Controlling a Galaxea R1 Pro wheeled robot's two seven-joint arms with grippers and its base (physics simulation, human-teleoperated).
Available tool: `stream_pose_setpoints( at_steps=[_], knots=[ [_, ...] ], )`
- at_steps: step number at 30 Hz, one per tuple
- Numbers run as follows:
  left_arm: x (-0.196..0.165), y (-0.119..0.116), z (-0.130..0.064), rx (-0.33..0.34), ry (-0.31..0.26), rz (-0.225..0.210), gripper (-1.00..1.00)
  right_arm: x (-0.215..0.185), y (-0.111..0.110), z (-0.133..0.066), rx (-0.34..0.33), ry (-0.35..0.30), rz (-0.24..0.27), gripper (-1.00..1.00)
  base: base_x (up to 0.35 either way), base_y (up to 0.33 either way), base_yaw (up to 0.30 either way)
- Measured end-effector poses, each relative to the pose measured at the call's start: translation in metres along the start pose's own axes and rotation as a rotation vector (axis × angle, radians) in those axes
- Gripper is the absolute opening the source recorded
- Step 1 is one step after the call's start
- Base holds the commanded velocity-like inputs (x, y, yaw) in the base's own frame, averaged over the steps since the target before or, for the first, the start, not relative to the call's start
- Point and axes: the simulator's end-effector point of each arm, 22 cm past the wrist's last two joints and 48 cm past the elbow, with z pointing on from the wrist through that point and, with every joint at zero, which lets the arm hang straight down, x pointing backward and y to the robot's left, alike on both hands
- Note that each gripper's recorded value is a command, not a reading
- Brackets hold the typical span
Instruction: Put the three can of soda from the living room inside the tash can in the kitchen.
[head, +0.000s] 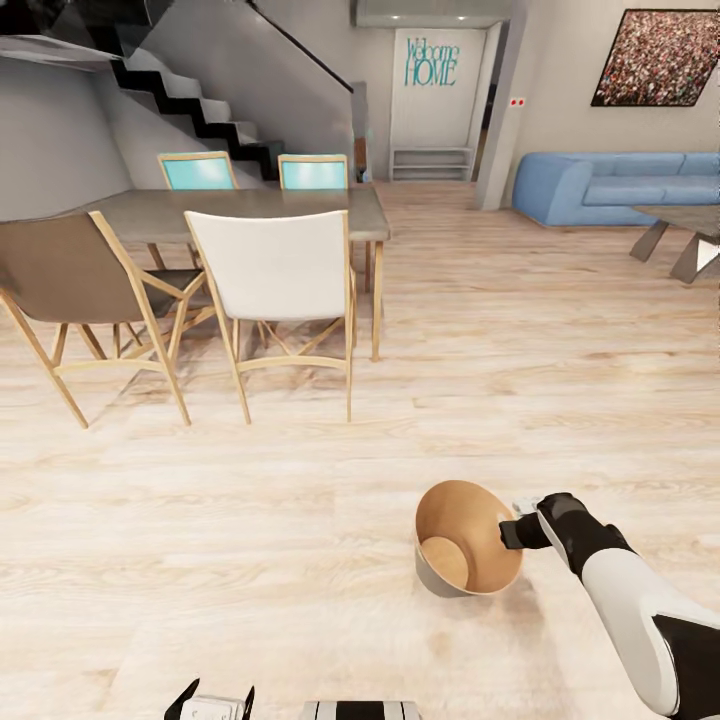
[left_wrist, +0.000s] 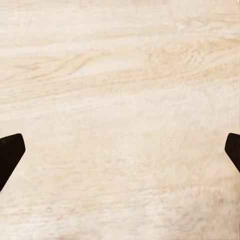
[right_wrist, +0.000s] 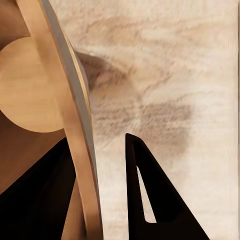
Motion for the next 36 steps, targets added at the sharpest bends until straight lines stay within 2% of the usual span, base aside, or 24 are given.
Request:
stream_pose_setpoints(
  at_steps=[36],
  knots=[
    [-0.063,0.002,-0.008,-0.006,-0.146,0.012,1.0,-0.049,0.002,-0.078,0.003,-0.148,-0.004,-1.0,0.0,0.0,0.0]
  ],
)
